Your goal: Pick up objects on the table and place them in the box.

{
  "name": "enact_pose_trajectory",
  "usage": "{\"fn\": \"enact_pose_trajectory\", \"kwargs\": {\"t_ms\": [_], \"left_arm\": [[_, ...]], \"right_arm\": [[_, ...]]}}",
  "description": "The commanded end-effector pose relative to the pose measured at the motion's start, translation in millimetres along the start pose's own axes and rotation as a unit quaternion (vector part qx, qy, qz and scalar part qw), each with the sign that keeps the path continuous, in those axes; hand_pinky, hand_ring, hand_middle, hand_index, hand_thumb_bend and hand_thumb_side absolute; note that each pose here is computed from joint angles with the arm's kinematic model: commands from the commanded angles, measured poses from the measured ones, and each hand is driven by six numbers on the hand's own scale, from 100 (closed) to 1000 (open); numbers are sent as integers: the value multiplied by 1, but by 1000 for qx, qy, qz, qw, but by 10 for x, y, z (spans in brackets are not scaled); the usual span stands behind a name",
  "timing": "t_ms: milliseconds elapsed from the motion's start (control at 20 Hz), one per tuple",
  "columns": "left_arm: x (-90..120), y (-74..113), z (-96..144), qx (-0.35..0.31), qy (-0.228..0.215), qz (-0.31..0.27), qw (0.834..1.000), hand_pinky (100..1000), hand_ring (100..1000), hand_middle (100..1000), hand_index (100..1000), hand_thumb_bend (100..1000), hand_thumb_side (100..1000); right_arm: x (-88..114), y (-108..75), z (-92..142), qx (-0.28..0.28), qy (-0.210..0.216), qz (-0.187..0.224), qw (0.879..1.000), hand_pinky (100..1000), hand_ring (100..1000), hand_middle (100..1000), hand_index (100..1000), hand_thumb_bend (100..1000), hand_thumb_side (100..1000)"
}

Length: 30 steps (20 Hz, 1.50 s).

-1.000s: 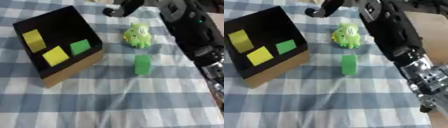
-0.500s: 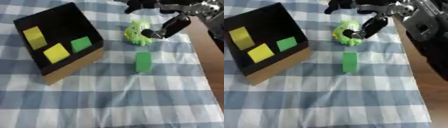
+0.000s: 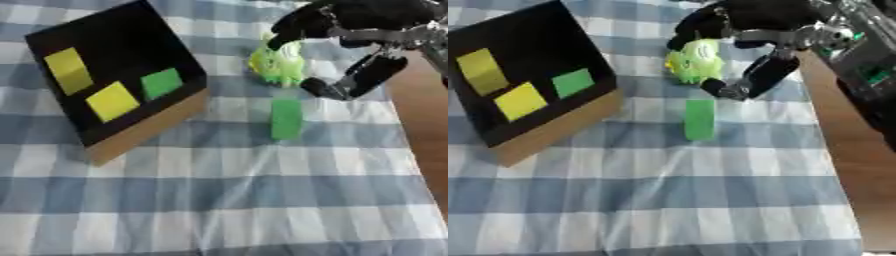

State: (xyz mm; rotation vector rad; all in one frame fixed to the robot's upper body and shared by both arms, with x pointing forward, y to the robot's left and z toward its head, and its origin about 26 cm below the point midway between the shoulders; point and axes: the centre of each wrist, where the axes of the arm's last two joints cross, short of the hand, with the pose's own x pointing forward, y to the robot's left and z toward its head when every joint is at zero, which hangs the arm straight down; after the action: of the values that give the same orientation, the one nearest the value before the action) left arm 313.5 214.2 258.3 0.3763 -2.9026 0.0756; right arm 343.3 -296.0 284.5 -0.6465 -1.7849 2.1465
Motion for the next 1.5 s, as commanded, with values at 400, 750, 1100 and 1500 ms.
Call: {"fn": "enact_pose_trajectory", "kwargs": {"t_ms": [400,750,1100,1500], "left_arm": [[38,49,-69,-2,-12,-11,1000,754,890,764,810,592,604],[34,52,-50,-4,-6,-12,1000,754,893,766,810,590,606],[30,56,-31,-7,0,-14,1000,754,895,767,809,587,608],[29,57,-24,-8,3,-14,1000,755,896,768,809,589,606]], "right_arm": [[-3,160,104,28,86,-19,996,947,952,806,963,100,548],[-14,267,66,52,99,-28,993,953,960,823,967,100,586],[-31,332,31,52,119,-30,991,953,960,816,969,100,575],[-83,451,-94,78,140,-28,987,962,974,815,982,166,651]]}}
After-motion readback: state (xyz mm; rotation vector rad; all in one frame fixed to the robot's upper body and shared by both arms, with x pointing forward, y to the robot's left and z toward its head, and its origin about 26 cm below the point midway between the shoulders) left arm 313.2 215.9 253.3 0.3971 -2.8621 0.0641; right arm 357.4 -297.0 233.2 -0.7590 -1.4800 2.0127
